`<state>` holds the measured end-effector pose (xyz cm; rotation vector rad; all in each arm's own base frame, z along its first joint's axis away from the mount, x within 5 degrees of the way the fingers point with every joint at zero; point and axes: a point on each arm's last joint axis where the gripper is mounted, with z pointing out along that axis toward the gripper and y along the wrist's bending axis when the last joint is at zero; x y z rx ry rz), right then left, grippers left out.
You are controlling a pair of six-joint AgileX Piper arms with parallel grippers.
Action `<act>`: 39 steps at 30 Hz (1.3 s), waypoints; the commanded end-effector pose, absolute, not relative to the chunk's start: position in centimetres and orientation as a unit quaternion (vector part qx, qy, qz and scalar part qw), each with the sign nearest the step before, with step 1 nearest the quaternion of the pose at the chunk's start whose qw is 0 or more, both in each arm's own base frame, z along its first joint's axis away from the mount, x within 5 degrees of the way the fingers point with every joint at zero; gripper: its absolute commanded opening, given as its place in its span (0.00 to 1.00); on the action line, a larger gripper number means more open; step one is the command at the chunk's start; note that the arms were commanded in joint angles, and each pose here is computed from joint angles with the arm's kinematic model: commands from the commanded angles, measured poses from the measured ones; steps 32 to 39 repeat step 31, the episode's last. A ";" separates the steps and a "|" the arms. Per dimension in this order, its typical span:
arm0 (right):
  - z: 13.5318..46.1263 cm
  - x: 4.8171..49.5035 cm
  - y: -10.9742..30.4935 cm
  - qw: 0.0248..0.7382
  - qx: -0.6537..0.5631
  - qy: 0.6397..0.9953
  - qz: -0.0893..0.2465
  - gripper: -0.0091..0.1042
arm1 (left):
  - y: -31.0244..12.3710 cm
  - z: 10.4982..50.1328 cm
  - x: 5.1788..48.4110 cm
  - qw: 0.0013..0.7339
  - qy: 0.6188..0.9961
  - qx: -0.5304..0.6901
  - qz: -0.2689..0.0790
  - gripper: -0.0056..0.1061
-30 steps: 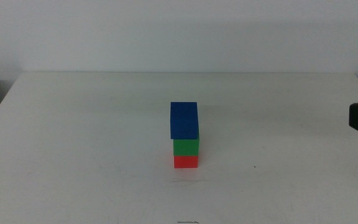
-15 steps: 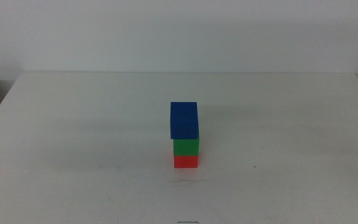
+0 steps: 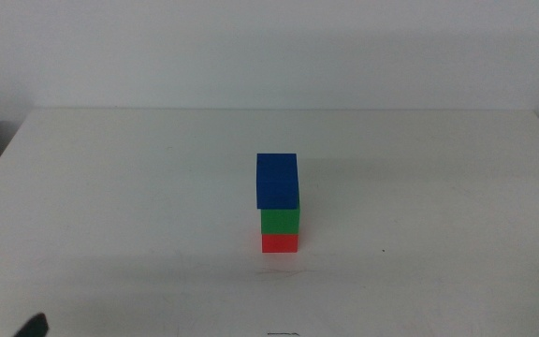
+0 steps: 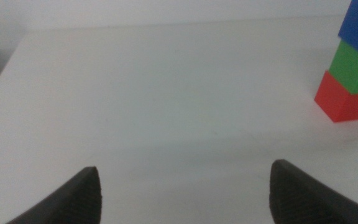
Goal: Stack red cubes first, then green, then blue cubes in a specific spot.
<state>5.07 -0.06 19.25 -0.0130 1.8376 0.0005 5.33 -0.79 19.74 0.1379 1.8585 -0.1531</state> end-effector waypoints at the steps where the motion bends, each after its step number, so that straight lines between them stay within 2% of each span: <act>1: 19.7 5.1 -0.2 0.647 -0.003 0.762 -0.013 0.86 | -1.0 20.2 5.5 0.636 0.765 0.061 -0.079 0.87; 6: 18.4 5.3 -0.2 0.635 -0.002 0.773 -0.014 0.86 | -1.0 18.1 5.4 0.636 0.765 0.062 -0.081 0.87; 13: 18.4 5.3 -0.2 0.636 -0.003 0.772 -0.016 0.86 | -0.9 18.0 5.3 0.632 0.769 0.060 -0.080 0.87; 27: 18.4 5.3 -0.2 0.635 -0.003 0.772 -0.016 0.86 | 0.7 18.0 5.3 0.637 0.769 -0.058 0.017 0.87; 39: 18.4 5.3 -0.2 0.635 -0.003 0.772 -0.016 0.86 | 0.7 18.0 5.3 0.636 0.769 -0.061 0.020 0.87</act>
